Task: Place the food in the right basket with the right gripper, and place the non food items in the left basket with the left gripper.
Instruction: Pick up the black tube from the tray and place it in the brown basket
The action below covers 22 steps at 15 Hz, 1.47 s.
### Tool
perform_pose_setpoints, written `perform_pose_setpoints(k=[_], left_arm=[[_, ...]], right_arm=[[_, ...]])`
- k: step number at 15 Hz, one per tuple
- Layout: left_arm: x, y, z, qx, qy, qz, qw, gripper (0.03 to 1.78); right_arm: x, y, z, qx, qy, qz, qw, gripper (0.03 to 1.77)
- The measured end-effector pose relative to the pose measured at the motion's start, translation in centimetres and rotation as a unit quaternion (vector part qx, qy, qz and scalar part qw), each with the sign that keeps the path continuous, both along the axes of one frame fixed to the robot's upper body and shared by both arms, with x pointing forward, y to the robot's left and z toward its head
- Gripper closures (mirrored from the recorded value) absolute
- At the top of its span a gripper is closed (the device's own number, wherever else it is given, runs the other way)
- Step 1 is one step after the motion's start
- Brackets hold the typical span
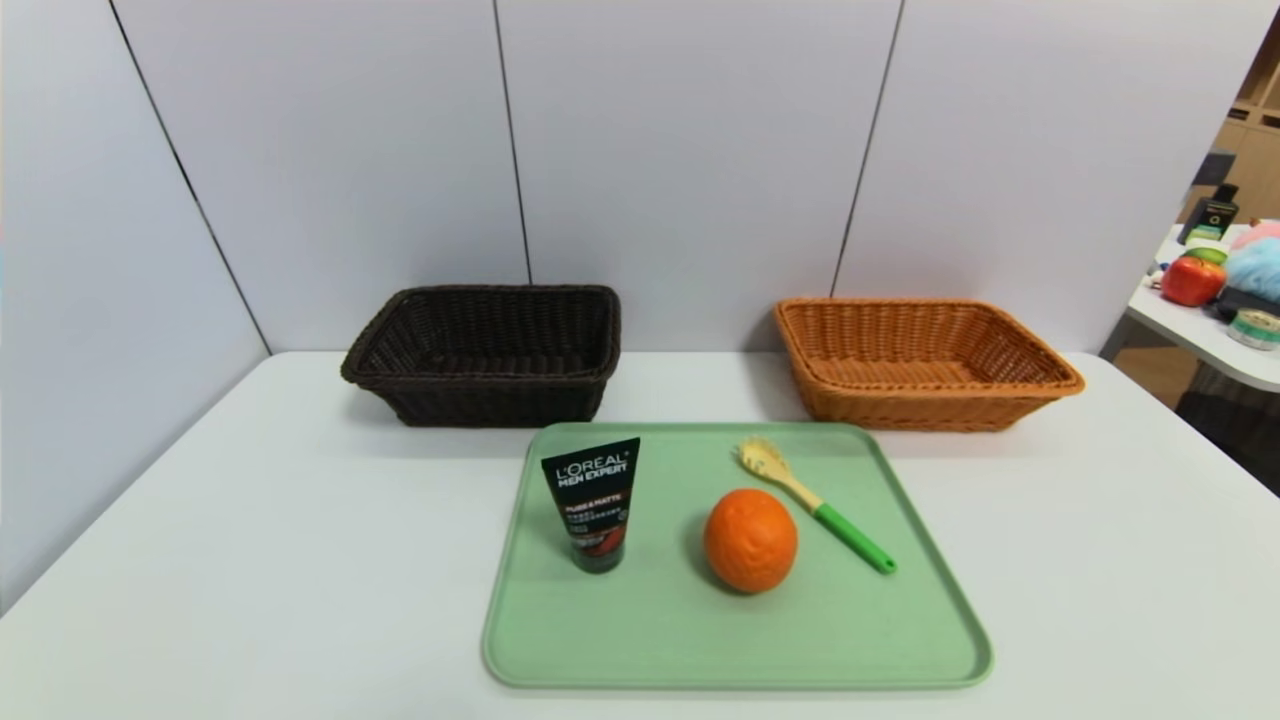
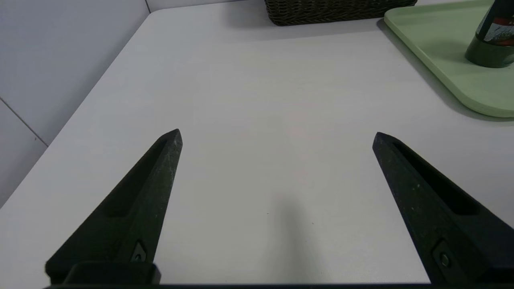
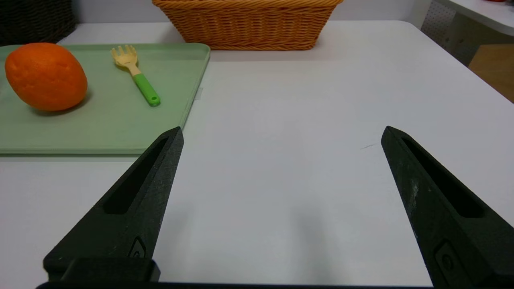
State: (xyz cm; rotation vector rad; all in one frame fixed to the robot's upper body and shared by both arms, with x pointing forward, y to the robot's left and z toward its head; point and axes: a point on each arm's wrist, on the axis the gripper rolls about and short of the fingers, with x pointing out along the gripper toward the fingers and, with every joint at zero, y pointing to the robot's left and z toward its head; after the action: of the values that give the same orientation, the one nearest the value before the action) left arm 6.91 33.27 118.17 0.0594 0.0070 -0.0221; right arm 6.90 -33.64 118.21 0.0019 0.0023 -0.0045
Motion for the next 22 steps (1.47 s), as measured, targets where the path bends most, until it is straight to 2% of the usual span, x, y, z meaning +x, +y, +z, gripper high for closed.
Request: perform_pose_setpoints(k=[12, 16, 22], left_arm=[[0.00, 0.00, 0.00, 0.006, 0.000, -0.001, 1.0000, 0.12], [0.00, 0.02, 0.02, -0.017, -0.001, 0.004, 0.9998, 0.12], [-0.08, 0.00, 0.30, 0.006, -0.006, 0.000, 1.0000, 0.12]], right_arm=[[0.00, 0.00, 0.00, 0.000, 0.000, 0.000, 1.0000, 0.10], [0.00, 0.00, 0.02, -0.004, -0.001, 0.001, 1.0000, 0.10], [-0.20, 0.01, 0.74, -0.005, -0.014, 0.002, 0.9999, 0.10]])
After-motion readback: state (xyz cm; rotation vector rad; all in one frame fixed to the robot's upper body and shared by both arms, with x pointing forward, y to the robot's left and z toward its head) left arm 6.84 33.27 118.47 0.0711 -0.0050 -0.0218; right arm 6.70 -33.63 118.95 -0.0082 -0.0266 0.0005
